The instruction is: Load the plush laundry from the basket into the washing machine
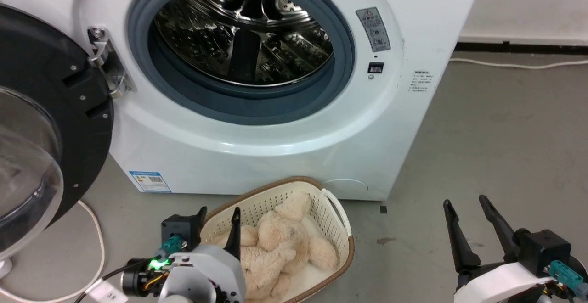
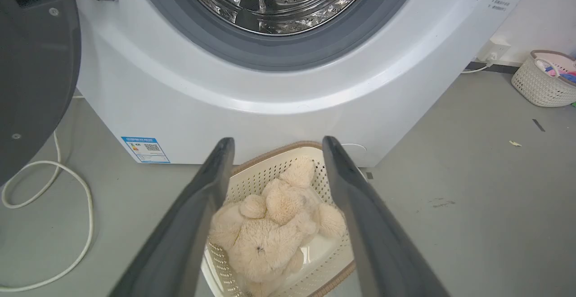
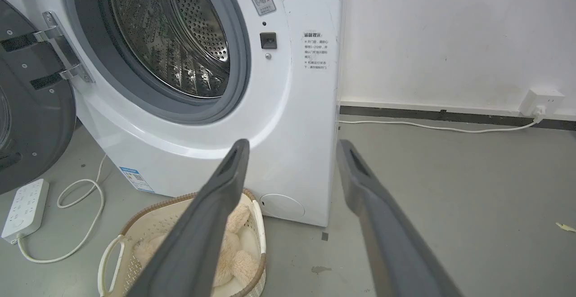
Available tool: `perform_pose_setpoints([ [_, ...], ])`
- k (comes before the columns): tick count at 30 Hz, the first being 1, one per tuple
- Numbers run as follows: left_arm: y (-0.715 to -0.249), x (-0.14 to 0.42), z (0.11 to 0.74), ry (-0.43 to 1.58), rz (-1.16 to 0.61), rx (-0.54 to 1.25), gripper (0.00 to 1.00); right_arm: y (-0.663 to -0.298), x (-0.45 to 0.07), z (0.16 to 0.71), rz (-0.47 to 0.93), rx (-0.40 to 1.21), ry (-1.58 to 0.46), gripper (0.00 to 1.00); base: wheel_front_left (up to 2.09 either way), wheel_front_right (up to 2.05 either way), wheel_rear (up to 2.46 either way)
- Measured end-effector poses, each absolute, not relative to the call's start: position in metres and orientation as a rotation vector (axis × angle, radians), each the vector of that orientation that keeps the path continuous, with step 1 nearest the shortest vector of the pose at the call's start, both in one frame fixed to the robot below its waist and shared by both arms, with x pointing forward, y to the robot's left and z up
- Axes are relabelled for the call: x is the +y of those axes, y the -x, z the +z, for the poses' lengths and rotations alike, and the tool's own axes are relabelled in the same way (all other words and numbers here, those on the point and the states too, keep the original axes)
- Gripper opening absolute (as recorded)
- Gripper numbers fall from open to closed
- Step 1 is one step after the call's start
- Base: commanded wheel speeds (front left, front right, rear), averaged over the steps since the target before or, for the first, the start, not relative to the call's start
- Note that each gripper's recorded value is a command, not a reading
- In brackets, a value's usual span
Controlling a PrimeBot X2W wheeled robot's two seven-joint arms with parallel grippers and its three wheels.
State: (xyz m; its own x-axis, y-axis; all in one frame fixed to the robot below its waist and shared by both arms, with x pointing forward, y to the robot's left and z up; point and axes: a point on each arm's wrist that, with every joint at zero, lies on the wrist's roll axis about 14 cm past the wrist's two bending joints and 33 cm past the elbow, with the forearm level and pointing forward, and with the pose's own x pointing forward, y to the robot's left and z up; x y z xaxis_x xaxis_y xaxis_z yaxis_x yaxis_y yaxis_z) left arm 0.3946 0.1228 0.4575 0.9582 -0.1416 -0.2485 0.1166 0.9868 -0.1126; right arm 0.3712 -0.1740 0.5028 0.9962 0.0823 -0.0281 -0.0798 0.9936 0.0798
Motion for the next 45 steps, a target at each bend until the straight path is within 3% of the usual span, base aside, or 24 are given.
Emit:
perform_pose_setpoints([
  [23,-0.423,0.078,0.342,0.108,-0.245,0.708,1.0,-0.39,-0.202,0.454,-0.021,0.129,-0.151,1.0,0.0,0.0,0.0],
  [45,-0.425,0.073,0.232,-0.086,-0.329,1.043,1.0,-0.401,-0.234,0.399,-0.139,0.229,-0.191,1.0,0.0,0.0,0.0],
])
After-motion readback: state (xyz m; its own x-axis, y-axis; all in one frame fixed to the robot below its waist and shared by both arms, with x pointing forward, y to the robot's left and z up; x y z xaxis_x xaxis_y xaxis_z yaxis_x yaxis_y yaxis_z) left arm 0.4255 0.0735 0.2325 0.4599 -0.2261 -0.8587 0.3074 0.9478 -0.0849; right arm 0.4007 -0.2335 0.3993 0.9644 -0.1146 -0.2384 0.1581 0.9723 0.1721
